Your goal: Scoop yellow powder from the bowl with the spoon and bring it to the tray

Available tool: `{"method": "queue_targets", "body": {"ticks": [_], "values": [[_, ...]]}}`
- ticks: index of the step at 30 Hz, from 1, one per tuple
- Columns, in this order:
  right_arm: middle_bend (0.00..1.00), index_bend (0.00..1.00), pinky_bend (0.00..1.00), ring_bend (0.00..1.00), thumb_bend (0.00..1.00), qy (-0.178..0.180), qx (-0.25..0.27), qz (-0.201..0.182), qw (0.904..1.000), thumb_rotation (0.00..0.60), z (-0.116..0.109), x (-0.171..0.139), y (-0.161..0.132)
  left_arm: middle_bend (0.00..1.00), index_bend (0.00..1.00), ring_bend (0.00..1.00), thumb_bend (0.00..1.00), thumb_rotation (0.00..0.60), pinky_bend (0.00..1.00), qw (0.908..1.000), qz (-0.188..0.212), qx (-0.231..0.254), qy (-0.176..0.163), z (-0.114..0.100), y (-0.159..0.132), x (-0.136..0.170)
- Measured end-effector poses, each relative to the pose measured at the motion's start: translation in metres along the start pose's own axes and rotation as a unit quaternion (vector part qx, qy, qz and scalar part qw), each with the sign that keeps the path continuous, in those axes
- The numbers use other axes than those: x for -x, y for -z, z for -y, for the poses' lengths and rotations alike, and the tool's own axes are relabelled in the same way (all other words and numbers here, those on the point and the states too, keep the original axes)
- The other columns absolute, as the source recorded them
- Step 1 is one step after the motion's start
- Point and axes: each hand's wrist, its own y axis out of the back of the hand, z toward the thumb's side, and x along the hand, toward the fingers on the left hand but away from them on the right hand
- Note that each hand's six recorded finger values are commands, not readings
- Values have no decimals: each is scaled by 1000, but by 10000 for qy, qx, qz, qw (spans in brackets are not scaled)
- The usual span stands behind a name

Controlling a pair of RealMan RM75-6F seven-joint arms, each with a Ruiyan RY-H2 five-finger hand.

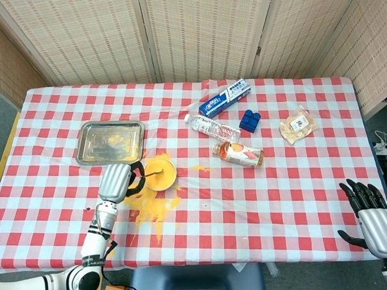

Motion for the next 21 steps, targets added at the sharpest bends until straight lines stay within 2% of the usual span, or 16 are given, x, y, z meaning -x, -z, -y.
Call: {"method": "queue_targets", "body": {"ticks": [7,15,18,21], "values": [[0,0,0,0,65,-28,51,-40,10000,600,0,0,0,1000,845,1000,800,600,1000,9958,-313,842,200,-9,-5,1],[0,0,0,0,65,-54,39,-78,9999,600,0,-1,-2,1000,845,1000,802,600,1000,9778,-784,1909,366,-14,10,0],[0,0,0,0,65,-47,36,-74,10000,600,0,-2,-2,1000,845,1000,800,600,1000,9723,-891,2134,343,-13,19,2],[0,0,0,0,65,-42,31,-70,10000,600,1,-2,-2,1000,845,1000,802,600,1000,9718,-916,2151,297,-12,27,2]]}}
